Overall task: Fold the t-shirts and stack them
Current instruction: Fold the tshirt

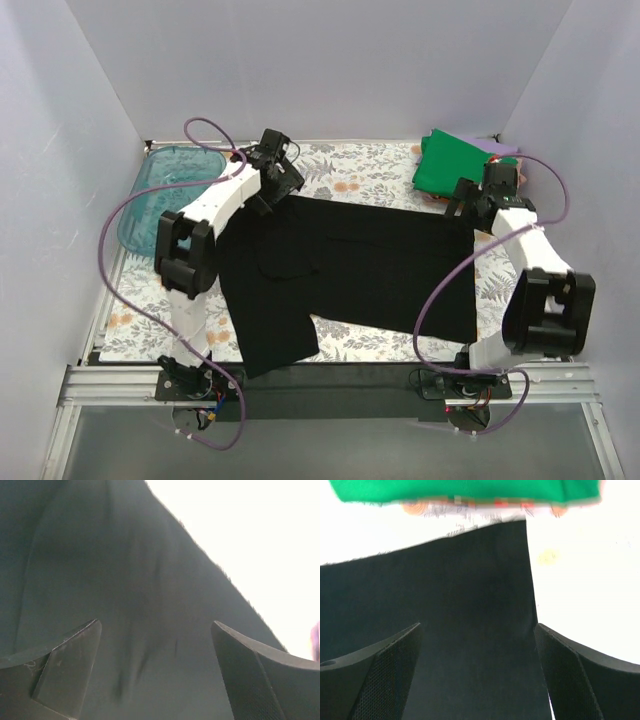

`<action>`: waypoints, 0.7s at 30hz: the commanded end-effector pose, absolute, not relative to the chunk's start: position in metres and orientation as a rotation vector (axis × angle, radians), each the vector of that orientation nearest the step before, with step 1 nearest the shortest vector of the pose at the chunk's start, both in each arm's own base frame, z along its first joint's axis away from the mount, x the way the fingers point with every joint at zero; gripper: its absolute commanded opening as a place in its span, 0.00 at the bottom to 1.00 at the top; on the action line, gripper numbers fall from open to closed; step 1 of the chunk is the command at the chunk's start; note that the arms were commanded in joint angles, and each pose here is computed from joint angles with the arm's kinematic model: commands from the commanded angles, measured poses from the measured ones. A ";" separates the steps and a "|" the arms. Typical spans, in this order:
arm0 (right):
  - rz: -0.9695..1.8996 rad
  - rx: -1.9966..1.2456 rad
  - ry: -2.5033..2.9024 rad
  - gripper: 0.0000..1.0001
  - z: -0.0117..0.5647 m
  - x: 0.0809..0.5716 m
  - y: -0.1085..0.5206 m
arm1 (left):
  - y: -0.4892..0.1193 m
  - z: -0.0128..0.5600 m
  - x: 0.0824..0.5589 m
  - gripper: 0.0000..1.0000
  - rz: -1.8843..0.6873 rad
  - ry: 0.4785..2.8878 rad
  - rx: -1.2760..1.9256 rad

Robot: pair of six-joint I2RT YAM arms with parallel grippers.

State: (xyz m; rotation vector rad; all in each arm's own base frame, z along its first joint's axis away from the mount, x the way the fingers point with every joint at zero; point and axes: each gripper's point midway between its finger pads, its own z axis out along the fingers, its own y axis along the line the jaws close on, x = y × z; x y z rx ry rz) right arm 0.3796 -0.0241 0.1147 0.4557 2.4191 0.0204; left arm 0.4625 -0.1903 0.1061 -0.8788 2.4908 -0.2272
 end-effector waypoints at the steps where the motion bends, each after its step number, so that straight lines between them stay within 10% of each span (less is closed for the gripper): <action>1: 0.014 0.500 2.408 0.98 0.128 0.337 -0.024 | -0.184 0.169 0.392 0.92 -0.227 2.426 -0.845; 10: 0.137 0.488 2.407 0.98 0.105 0.263 -0.002 | -0.135 0.065 0.167 0.92 -0.009 2.731 -0.865; 21: 0.136 0.504 2.438 0.99 0.088 0.250 -0.001 | -0.164 0.047 0.052 0.92 -0.234 2.995 -0.566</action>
